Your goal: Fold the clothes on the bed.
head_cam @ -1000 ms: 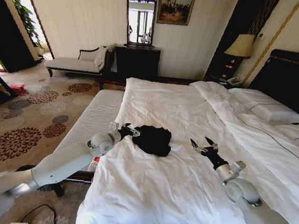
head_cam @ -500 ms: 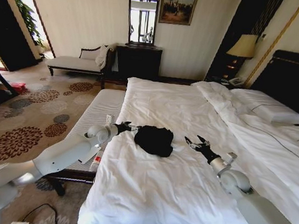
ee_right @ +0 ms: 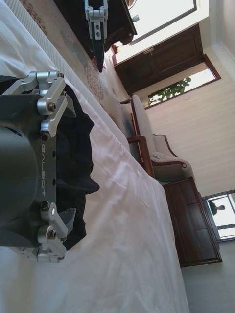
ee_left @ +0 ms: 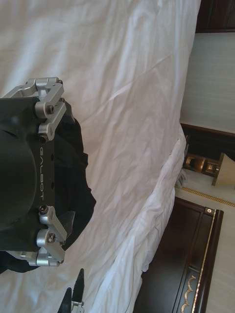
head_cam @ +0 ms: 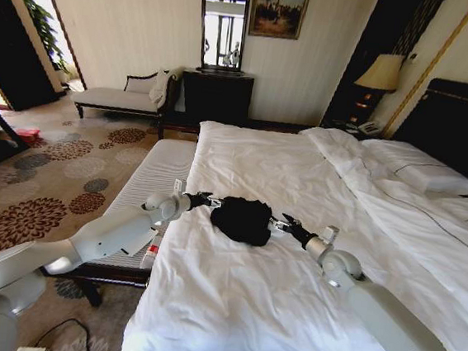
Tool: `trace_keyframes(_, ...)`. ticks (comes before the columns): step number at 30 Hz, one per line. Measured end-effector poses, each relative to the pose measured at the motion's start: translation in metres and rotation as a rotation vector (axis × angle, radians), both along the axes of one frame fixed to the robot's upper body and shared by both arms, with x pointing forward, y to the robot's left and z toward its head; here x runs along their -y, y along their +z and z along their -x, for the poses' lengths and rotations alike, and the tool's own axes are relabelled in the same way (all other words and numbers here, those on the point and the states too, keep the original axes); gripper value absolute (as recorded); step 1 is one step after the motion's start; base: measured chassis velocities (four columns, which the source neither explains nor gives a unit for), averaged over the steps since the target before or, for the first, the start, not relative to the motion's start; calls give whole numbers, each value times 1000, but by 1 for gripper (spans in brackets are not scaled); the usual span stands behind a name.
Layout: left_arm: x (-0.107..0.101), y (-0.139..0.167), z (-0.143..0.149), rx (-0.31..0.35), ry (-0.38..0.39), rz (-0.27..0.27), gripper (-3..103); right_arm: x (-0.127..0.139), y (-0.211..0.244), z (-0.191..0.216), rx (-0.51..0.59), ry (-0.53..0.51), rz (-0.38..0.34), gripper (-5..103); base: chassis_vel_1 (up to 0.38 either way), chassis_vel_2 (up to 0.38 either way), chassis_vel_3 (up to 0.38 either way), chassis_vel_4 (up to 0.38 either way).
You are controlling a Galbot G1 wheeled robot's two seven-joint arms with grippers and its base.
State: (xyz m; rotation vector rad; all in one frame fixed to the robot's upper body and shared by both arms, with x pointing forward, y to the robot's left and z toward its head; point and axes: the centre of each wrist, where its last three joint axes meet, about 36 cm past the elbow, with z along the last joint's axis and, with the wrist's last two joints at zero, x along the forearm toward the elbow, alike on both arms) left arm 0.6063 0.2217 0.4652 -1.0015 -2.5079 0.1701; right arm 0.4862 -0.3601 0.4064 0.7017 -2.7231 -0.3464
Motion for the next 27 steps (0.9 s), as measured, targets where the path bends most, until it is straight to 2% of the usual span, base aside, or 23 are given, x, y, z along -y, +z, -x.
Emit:
trace_keyframes(4,-15,-4,2,-4,35,2,100,-9,-7,-25,8,12,21,100,0,0,0,0)
trace_keyframes(10,-20,-7,7,-8,54,14,100,-14,-9,-48,16,16,42,100,0,0,0,0)
trace_keyframes(16,-19,-9,12,-9,54,20,100,-14,-21,-58,-1,16,63,100,0,0,0,0)
trace_keyframes(27,-3,-11,12,-11,39,34,100,-6,-42,-63,-26,-2,82,100,0,0,0,0)
